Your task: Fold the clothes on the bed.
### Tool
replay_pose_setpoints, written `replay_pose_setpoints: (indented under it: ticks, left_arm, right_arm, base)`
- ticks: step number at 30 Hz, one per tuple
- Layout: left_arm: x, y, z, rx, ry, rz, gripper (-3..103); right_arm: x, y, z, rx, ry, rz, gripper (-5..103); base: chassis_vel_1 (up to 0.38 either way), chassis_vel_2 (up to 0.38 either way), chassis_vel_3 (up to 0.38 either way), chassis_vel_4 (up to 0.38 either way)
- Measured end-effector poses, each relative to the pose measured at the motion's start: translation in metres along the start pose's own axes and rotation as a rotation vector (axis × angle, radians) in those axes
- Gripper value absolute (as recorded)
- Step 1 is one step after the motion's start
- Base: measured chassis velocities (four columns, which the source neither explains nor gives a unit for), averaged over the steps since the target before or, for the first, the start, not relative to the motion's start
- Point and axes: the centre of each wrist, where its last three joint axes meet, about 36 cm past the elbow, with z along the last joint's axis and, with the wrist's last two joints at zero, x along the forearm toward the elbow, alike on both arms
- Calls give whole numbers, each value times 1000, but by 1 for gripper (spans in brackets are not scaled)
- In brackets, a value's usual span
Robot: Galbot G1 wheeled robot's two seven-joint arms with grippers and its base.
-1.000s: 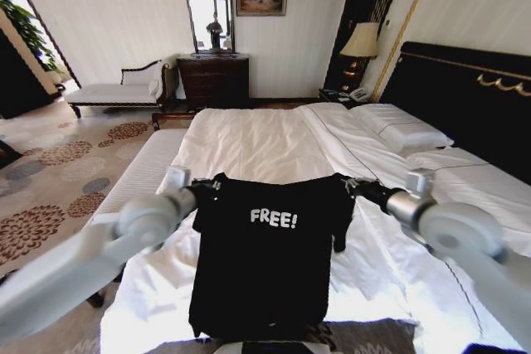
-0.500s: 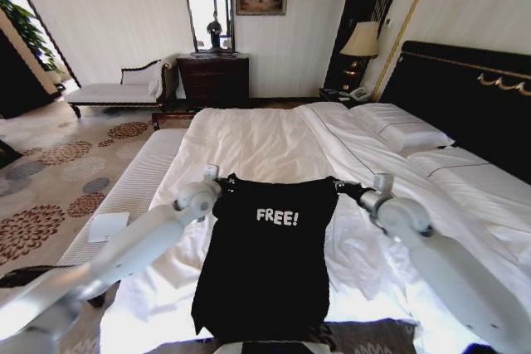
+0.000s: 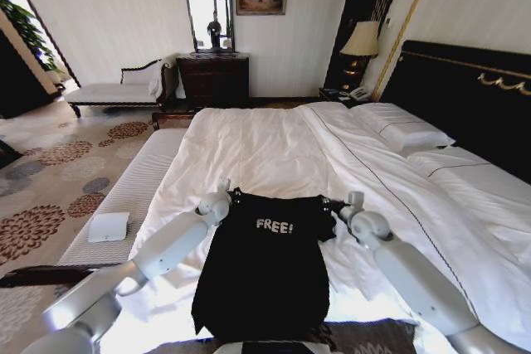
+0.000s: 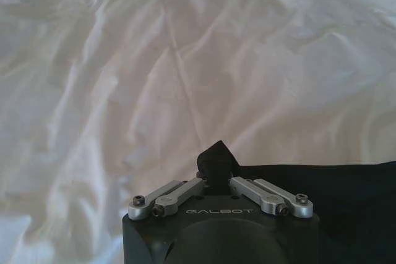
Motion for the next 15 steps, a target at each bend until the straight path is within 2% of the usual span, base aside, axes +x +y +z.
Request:
replay_pose_setpoints:
  ticks: [3,4,7,10,15]
  left_arm:
    - [-30,-2,-16,92,43,-11,1]
    - [-30,-2,-16,92,43,-11,1]
    - [-59,-19,-32,124,70,-4,1]
    - [-75,-27,-39,148,89,-10,1]
    - [-95,-30,-44,191,125,-39,1]
  right_arm:
    - [-28,6,-17,-62,15,9,1]
    - [-28,6,-17,-62,15,9,1]
    - [-57,10,-35,-87,24,28,1]
    - [-76,11,-39,-105,46,44,1]
    - [-99,13,-32,-136,97,74,1]
  base:
    - [0,0,0,0]
    - [0,0,0,0]
    - [0,0,0,0]
    - [0,0,0,0]
    - [0,0,0,0]
